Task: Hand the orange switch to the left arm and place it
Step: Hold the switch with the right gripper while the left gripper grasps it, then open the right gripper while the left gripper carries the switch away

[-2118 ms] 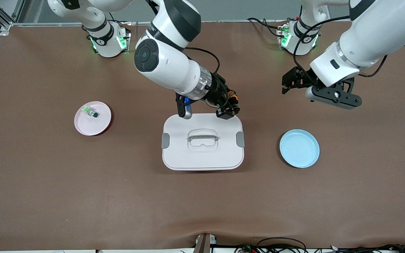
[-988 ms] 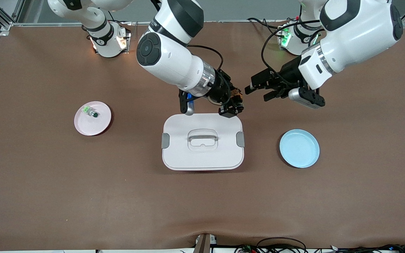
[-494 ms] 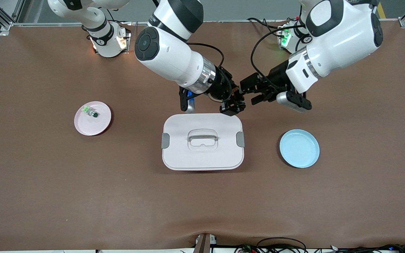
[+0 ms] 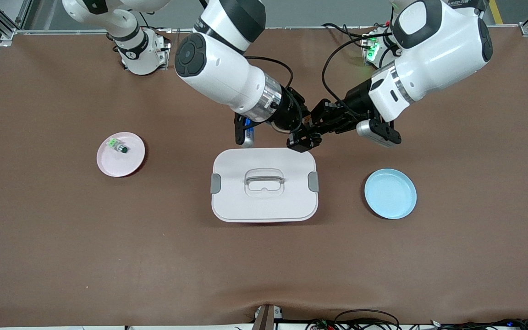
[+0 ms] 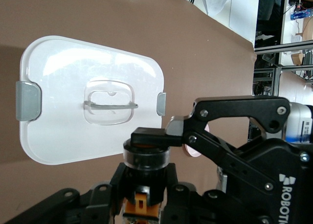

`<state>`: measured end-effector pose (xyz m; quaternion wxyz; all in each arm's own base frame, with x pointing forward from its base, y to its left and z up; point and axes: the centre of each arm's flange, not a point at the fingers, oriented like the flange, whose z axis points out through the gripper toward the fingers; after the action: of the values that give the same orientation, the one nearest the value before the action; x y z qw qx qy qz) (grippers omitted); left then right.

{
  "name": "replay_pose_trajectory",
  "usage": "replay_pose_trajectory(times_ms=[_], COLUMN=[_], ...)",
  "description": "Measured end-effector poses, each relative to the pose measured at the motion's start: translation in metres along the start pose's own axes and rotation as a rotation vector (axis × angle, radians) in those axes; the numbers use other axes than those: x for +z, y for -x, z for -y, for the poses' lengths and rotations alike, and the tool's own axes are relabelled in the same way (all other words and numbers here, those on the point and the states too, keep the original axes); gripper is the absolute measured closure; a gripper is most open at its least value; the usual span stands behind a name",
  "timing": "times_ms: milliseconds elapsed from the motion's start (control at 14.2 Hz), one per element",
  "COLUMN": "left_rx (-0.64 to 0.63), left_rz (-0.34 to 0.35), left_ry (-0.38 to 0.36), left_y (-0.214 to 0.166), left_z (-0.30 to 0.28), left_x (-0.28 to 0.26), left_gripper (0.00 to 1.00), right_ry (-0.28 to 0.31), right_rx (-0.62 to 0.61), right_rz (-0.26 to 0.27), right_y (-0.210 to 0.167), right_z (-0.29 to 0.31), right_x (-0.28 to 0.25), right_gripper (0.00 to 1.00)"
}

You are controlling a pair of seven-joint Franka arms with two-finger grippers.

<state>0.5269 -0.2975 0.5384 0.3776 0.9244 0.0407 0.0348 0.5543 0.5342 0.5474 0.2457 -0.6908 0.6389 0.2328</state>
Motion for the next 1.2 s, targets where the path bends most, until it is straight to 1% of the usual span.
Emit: replay_pose_trajectory(times_ms=[353,424,565,635,776,988,1059,1200], left_rx=[0.026,0.032,0.068,0.103,0.186,0.328,0.381,0.506], left_rz=[-0.011,-0.012,-0.016,-0.017,-0.001,0.038,0.055,0.104], left_ry=[0.002,-0.001,-0.021,-0.053,-0.153,-0.306,-0.354,-0.442], left_y=[-0.005,-0.007,-0.019,-0.029,-0.044,-0.055,-0.057,-0.062], left_z=[0.002,0.006,0.029,0.046,0.078,0.105,0.112,0.128], left_x=[-0.005,-0.005,-0.007,-0.010,-0.018,-0.019,-0.016,-0.008], left_gripper=[0.64,0.64,0.66,0.66,0.66,0.66,0.66,0.66], right_ry=[-0.026,-0.042,-0.077,-0.087,-0.101,-0.114,-0.101,-0.033], right_rx=[-0.002,-0.002,-0.004,-0.005,-0.009,-0.105,-0.158,-0.313], right_rz=[0.016,0.024,0.040,0.043,0.045,0.031,0.016,-0.029], right_y=[0.002,0.003,0.006,0.006,0.003,-0.008,-0.016,-0.038], right_z=[0.002,0.003,0.008,0.010,0.016,0.027,0.032,0.040], right_x=[0.001,0.002,-0.007,-0.012,-0.020,-0.031,-0.035,-0.040], right_gripper=[0.27,0.22,0.04,0.00,0.00,0.00,0.00,0.00])
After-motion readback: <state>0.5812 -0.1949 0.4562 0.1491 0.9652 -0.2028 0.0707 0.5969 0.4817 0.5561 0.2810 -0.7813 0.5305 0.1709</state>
